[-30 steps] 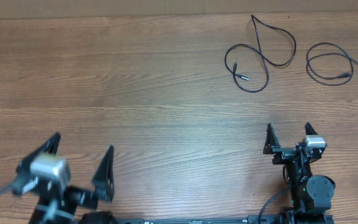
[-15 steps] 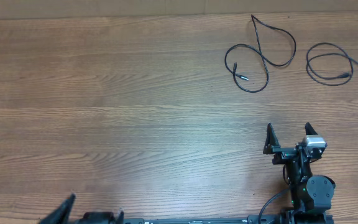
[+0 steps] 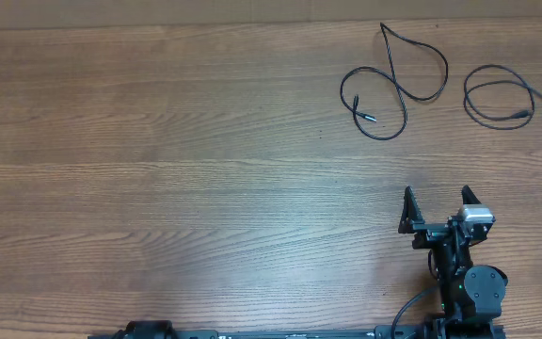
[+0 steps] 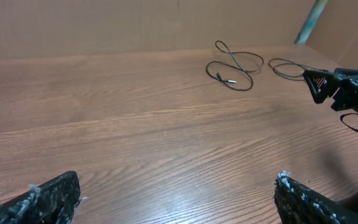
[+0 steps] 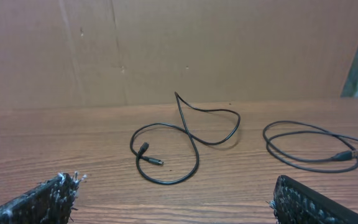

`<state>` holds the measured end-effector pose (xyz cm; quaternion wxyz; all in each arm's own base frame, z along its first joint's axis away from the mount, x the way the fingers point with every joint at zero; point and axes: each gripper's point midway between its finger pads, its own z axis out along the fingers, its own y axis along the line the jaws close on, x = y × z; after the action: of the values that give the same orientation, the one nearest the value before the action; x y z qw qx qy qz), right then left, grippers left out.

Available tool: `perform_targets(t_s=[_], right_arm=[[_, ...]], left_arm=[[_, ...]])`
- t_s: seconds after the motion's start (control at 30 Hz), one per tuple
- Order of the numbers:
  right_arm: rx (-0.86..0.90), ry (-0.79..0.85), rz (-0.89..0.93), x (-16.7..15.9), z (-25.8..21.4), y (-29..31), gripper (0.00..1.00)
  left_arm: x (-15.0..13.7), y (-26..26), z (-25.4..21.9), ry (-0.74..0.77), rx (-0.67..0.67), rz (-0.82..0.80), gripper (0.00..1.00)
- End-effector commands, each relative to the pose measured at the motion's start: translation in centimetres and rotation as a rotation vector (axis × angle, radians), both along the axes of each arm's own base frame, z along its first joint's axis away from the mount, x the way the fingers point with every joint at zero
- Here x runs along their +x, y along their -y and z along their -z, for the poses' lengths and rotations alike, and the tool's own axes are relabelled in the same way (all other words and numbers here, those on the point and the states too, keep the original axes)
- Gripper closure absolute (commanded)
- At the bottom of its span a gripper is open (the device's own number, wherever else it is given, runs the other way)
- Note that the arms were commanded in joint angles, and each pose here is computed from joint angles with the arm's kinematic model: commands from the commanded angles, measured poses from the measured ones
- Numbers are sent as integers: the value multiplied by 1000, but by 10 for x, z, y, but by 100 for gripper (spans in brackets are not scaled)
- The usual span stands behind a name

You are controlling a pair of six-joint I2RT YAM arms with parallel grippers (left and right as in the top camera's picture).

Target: Untangle cables

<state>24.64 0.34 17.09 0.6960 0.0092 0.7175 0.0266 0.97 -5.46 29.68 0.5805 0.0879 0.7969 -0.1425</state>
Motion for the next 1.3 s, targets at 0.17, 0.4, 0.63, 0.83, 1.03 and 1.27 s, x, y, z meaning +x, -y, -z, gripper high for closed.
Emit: perform_targets(t_s=[0.17,0.4,0.63,0.83,1.03,1.27], right_arm=[[-4,7,11,0,1,2,0],[-4,7,11,0,1,2,0],[-4,7,11,0,1,2,0],[-4,7,18,0,1,4,0],[-5,7,25,0,1,6,0],[-5,7,25,0,1,6,0]], left_arm=[[-4,2,-2,13,-20,14,0],[-4,6,-5,14,-50,28,1],[28,-29,-44,205,5,-170,1],[92,-37,-47,304,65,-220,0],[164,-36,-6,332,63,-220,0],[211,-34,54,331,62,-213,0]])
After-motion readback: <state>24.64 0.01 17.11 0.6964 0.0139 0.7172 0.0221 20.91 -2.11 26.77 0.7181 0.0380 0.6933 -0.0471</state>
